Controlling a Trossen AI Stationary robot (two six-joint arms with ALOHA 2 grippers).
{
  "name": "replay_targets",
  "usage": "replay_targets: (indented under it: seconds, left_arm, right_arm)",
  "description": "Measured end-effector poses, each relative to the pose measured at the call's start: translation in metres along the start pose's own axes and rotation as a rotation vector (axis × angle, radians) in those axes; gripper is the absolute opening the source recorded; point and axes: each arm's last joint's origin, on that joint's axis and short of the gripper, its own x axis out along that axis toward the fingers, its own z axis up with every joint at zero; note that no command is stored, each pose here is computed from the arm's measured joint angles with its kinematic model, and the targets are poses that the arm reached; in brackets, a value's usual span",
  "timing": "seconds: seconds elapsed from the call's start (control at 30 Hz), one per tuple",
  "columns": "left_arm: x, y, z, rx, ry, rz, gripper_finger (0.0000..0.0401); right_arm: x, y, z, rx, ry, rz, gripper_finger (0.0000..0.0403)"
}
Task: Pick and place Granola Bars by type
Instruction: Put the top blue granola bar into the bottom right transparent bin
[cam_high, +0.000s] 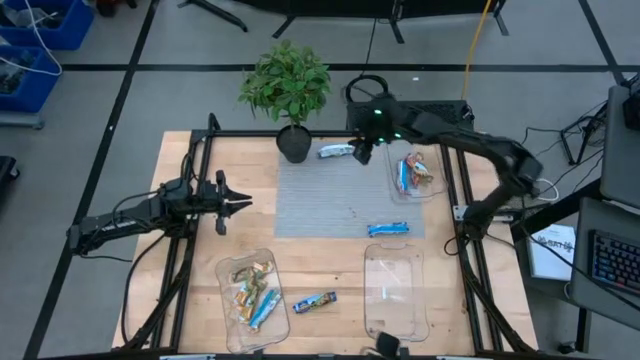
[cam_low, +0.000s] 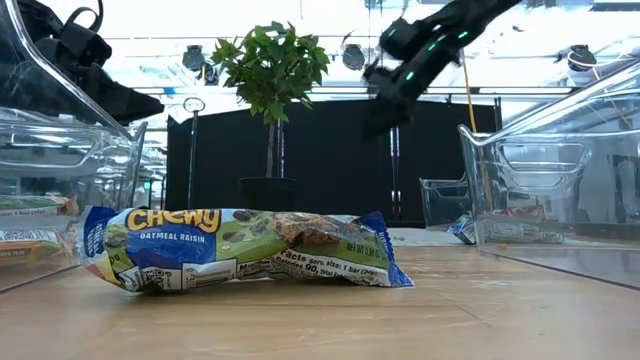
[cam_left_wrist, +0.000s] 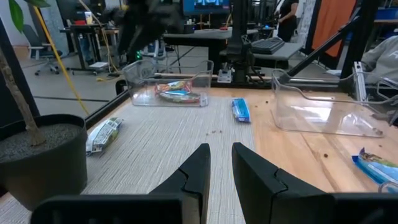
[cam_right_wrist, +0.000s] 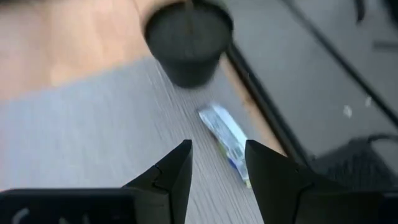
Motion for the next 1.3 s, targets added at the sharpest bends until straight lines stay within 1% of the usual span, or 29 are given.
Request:
replay_targets:
  seconds: [0.07, 0.17, 0.3, 0.37, 0.43, 0.63, 0.7, 0.83, 0.9, 0.97, 1.03, 1.17, 1.2, 1.3]
  left_arm:
    - [0.000, 0.000, 0.000, 0.000, 0.000, 0.000, 0.0074]
    - [0.000, 0.000, 0.000, 0.000, 0.000, 0.000, 0.0074]
    - [0.000, 0.000, 0.000, 0.000, 0.000, 0.000, 0.0074]
    - [0.000, 0.000, 0.000, 0.000, 0.000, 0.000, 0.0074]
    - [0.000, 0.000, 0.000, 0.000, 0.000, 0.000, 0.0074]
    - [0.000, 0.000, 0.000, 0.000, 0.000, 0.000, 0.0074]
    - [0.000, 0.000, 0.000, 0.000, 0.001, 0.000, 0.0074]
    - [0.000, 0.000, 0.000, 0.000, 0.000, 0.000, 0.0074]
    - [0.000, 0.000, 0.000, 0.000, 0.000, 0.000, 0.0074]
    - [0.000, 0.000, 0.000, 0.000, 0.000, 0.000, 0.0074]
    - [0.000, 0.000, 0.000, 0.000, 0.000, 0.000, 0.0074]
    - [0.000, 0.000, 0.000, 0.000, 0.000, 0.000, 0.0074]
    - [0.000, 0.000, 0.000, 0.000, 0.001, 0.000, 0.0074]
    - [0.000, 0.000, 0.000, 0.000, 0.000, 0.000, 0.0074]
  right_arm:
    - [0.017, -0.003, 0.006, 0.006, 0.026, 0.005, 0.0139]
    - [0.037, -0.007, 0.017, 0.042, -0.001, 0.010, 0.0139]
    - [0.072, -0.011, 0.009, 0.095, 0.067, 0.014, 0.0139]
    - [0.084, -0.012, 0.009, 0.135, 0.063, 0.014, 0.0139]
    - [0.091, -0.013, 0.013, 0.183, 0.026, 0.011, 0.0139]
    - [0.109, -0.014, 0.008, 0.280, 0.009, 0.008, 0.0139]
    - [0.111, -0.014, 0.007, 0.296, 0.014, 0.004, 0.0139]
    - [0.113, -0.015, 0.002, 0.306, 0.051, -0.063, 0.0139]
    - [0.112, -0.015, 0.003, 0.305, 0.051, -0.071, 0.0135]
    - [0.112, -0.014, 0.002, 0.318, 0.063, -0.070, 0.0123]
    - [0.112, -0.013, 0.000, 0.321, 0.078, -0.065, 0.0099]
    - [0.112, -0.008, 0.000, 0.293, 0.092, -0.053, 0.0019]
    - [0.113, -0.006, 0.000, 0.286, 0.097, -0.050, 0.0010]
    - [0.113, -0.001, 0.000, 0.294, 0.100, -0.043, 0.0004]
